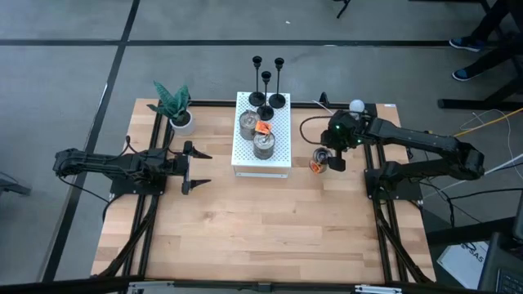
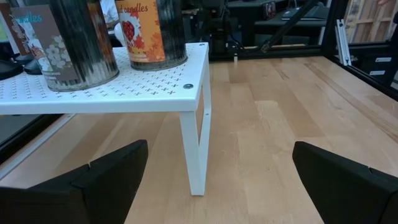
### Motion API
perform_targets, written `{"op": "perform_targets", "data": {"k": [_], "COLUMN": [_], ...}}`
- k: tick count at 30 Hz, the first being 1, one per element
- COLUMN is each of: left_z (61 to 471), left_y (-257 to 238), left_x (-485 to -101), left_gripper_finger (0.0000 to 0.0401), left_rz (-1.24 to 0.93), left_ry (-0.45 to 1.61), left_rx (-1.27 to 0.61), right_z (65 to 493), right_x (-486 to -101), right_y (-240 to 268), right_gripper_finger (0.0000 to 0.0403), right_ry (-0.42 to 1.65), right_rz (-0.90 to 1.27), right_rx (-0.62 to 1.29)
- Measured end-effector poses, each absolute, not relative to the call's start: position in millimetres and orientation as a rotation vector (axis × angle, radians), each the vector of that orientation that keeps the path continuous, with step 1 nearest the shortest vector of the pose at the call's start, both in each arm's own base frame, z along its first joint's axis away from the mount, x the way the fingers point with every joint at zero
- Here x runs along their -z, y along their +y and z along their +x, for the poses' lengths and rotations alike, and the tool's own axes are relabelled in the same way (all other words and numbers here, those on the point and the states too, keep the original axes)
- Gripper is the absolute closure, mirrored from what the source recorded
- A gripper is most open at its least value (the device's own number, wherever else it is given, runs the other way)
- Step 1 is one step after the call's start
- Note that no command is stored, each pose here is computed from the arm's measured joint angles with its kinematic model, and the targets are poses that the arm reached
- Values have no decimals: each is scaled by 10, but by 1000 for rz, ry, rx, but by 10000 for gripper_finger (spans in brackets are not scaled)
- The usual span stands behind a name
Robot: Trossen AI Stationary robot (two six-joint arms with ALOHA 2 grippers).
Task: Pick & Place candle stick holders
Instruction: Put the orange scented candle on the shelf
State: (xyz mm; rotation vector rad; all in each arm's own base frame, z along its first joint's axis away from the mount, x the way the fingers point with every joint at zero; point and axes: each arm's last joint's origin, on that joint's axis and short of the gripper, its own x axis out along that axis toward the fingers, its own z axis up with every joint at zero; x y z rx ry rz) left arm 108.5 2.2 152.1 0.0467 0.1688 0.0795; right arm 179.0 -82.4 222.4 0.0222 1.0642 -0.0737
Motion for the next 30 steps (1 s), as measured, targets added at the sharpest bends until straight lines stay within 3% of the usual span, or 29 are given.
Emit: {"op": "perform_targets", "data": {"k": [30], "left_z": [1085], "left_y": [22], "left_x": [-1521], "left_gripper_finger": [1], "left_rz": [47], "left_ry": [169], "left_rx": [-79], "right_z": [1810], "right_x": [-1986], "right_y": [-810], "right_gripper_finger": [3], "right_ry": [1093], "right_rz": [128], "right_rx": [33]}}
